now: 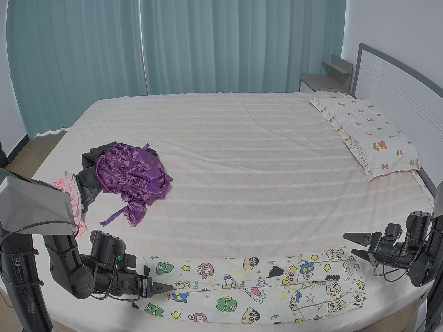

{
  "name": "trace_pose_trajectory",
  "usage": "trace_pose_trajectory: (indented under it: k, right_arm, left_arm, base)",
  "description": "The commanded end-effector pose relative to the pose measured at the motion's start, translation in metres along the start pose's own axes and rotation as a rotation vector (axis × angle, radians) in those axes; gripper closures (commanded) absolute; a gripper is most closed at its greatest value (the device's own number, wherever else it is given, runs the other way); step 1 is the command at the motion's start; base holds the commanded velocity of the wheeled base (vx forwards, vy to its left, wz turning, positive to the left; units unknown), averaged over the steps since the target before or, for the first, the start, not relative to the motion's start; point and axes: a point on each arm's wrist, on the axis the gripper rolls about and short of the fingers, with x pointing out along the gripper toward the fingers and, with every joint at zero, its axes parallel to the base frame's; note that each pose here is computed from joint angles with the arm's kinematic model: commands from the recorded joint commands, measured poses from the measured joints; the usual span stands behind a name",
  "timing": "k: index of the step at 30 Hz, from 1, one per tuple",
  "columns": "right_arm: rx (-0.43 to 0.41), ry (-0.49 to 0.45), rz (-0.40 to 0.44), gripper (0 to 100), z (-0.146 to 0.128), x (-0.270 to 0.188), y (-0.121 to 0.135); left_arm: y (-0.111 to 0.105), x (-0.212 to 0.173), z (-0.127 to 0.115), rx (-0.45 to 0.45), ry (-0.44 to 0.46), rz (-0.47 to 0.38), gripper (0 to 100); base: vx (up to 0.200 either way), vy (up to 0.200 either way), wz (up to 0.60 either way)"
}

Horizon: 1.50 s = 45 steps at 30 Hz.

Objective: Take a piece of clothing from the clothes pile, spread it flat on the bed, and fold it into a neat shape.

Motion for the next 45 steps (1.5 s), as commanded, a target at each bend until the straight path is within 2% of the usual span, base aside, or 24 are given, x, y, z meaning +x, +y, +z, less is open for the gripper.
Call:
trace_pose_trajectory:
  k: [1,3,4,9,20,21,29,35,38,40,41,45]
  right_arm:
    - [-0.001,0.001,-0.001,0,-0.002,-0.002,0.000]
    - [-0.002,0.001,-0.001,0,-0.002,-0.002,0.000]
    - [-0.002,0.001,-0.001,0,-0.002,-0.002,0.000]
    - [-0.007,0.001,-0.001,0,-0.002,-0.002,0.000]
    - [-0.007,0.001,-0.001,0,-0.002,-0.002,0.000]
    - [-0.007,0.001,-0.001,0,-0.002,-0.002,0.000]
    - [-0.008,0.003,0.001,0,-0.003,-0.002,0.001]
    - [-0.008,0.003,0.001,0,-0.003,-0.002,0.001]
    - [-0.008,0.003,0.001,0,-0.003,-0.002,0.001]
    - [-0.008,0.003,0.001,0,-0.003,-0.002,0.001]
    - [-0.007,0.004,0.000,0,-0.003,-0.002,0.001]
    - [-0.009,0.004,0.000,0,-0.003,-0.002,0.001]
  left_arm:
    - [0.000,0.003,0.001,0.000,-0.011,-0.002,0]
    - [0.000,0.007,0.000,0.003,-0.002,-0.002,0]
    - [0.000,0.007,0.000,0.003,-0.001,-0.001,100]
    - [0.002,0.016,-0.005,0.006,0.014,0.070,100]
    - [0.001,0.011,-0.001,0.009,-0.012,0.074,100]
    - [-0.001,0.006,0.009,0.023,-0.092,0.082,100]
    - [-0.005,0.002,0.026,0.061,-0.220,0.068,100]
    - [0.000,0.002,0.028,0.143,-0.229,0.090,100]
    - [0.000,-0.001,0.034,0.174,-0.289,0.090,100]
    - [0.000,-0.001,0.034,0.174,-0.289,0.090,100]
    - [0.000,-0.006,0.042,0.187,-0.368,0.085,100]
    - [-0.001,-0.007,0.045,0.211,-0.396,0.085,100]
  base:
    - [0.000,0.000,0.00]
    - [0.000,0.000,0.00]
    - [0.000,0.000,0.00]
    - [0.000,0.000,0.00]
    - [0.000,0.000,0.00]
    - [0.000,0.000,0.00]
    - [0.000,0.000,0.00]
    - [0.000,0.000,0.00]
    - [0.000,0.000,0.00]
    - [0.000,0.000,0.00]
    - [0.000,0.000,0.00]
    - [0.000,0.000,0.00]
